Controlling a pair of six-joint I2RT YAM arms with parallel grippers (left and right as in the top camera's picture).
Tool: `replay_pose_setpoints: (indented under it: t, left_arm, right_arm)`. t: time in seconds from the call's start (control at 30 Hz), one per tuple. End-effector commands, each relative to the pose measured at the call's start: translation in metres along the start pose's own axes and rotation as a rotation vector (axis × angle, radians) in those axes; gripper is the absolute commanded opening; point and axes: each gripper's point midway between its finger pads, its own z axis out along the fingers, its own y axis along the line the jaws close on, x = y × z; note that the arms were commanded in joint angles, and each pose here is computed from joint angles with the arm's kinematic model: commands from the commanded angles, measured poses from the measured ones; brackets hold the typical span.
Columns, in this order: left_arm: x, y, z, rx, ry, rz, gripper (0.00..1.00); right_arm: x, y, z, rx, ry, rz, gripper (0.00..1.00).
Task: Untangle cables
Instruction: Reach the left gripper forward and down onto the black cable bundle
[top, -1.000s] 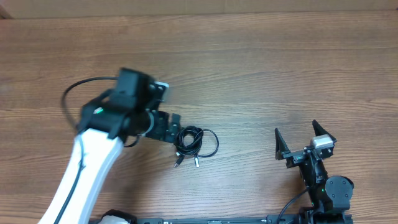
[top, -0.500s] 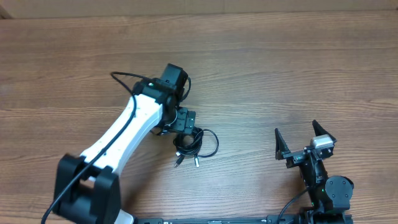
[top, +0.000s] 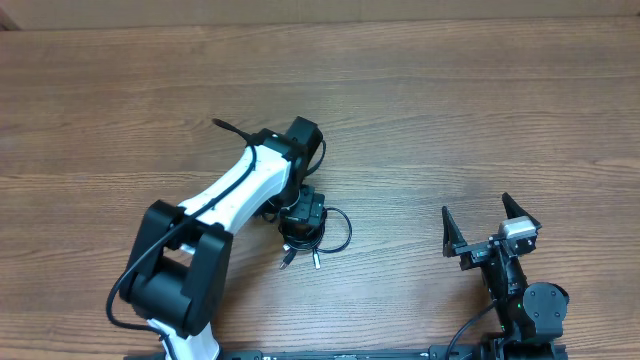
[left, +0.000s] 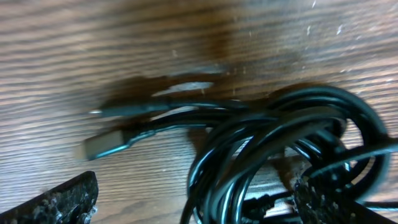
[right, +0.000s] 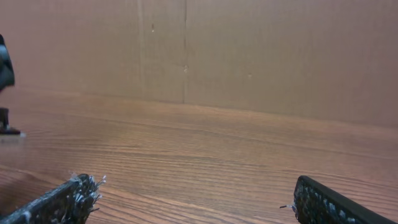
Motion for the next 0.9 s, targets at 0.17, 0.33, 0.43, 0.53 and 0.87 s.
replay_pose_setpoints:
  t: [0.17,0.33,0.43,0.53,0.87]
  left_arm:
    - [-0.001,-0.011,0.006,-0.016,0.001,0.01,1.0]
    - [-0.005,-0.012,0.006,-0.012,-0.013,0.01,0.99]
    - [-0.01,-0.014,0.006,-0.003,-0.036,0.009,0.99]
    - [-0.02,-0.016,0.006,-0.001,-0.074,0.01,1.0]
    - [-0.069,-0.055,-0.007,0.187,-0.275,0.025,1.0]
  right_arm:
    - [0.002,-0.001,0.0,0.002,-0.004,-0.001,1.0]
    - [0.002,-0.001,0.0,0.002,-0.004,-0.001,1.0]
    - [0.002,-0.001,0.0,0.002,-0.004,-0.001,1.0]
    - [0.002,-0.001,0.0,0.002,-0.004,-0.001,1.0]
    - [0.002,-0.001,0.0,0.002,-0.004,-0.001,1.0]
